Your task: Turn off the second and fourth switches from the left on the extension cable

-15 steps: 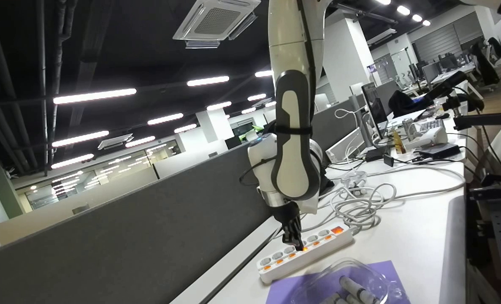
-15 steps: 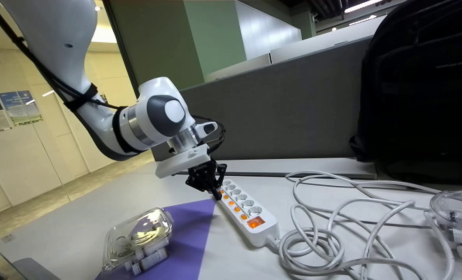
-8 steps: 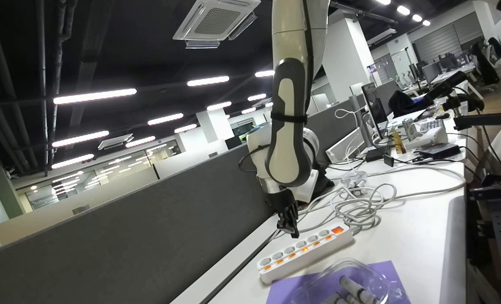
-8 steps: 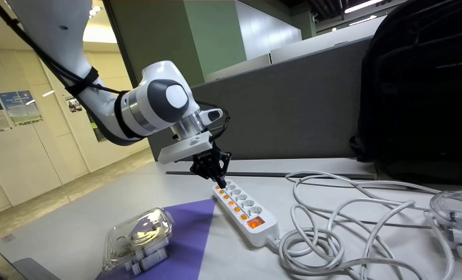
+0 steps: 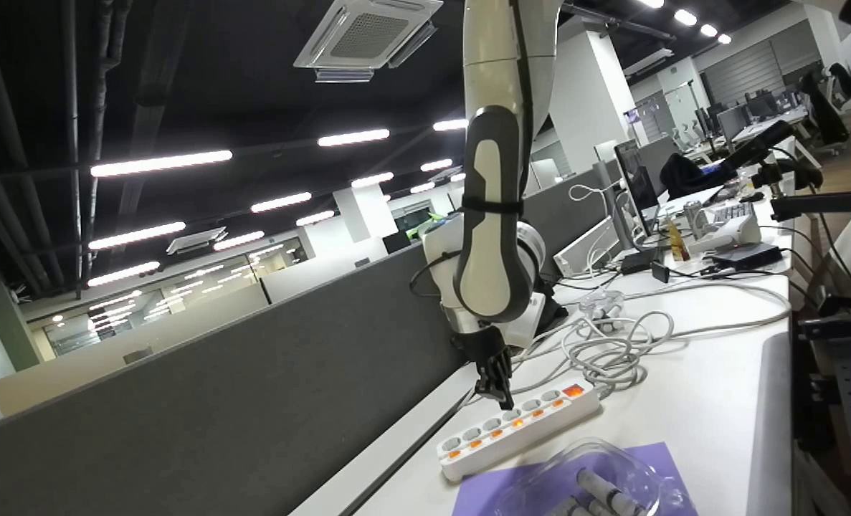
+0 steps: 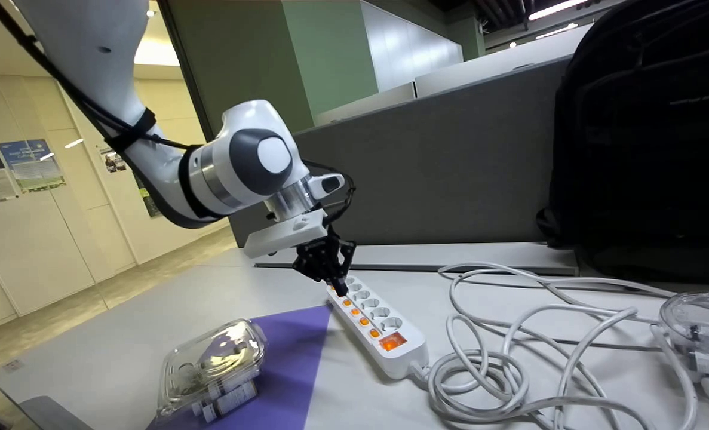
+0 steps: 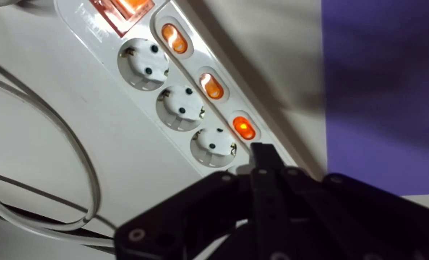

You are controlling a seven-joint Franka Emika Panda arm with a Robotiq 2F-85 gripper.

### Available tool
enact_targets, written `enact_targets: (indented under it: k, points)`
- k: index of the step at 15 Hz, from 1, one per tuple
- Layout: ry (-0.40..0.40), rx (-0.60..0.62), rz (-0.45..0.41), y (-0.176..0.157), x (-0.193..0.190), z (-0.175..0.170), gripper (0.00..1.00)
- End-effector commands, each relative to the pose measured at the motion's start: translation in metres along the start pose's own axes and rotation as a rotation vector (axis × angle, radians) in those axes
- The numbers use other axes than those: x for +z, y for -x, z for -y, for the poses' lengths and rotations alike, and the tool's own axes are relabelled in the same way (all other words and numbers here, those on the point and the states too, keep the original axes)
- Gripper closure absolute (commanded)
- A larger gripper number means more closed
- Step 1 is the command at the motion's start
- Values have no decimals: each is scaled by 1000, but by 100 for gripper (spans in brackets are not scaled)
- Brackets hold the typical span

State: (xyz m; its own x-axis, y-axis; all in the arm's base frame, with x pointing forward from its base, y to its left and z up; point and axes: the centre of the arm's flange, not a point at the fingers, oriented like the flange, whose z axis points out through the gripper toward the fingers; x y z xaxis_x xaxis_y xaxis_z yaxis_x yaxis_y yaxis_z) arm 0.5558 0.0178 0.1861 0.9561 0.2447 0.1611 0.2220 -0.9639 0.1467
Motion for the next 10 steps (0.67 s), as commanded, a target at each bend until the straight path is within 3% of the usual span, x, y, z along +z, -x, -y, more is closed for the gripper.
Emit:
enact_targets:
  k: [1, 10]
  points:
    - [-14, 44, 12, -6, 5, -18, 100]
    - [-51, 83, 71, -15, 26, -35, 100]
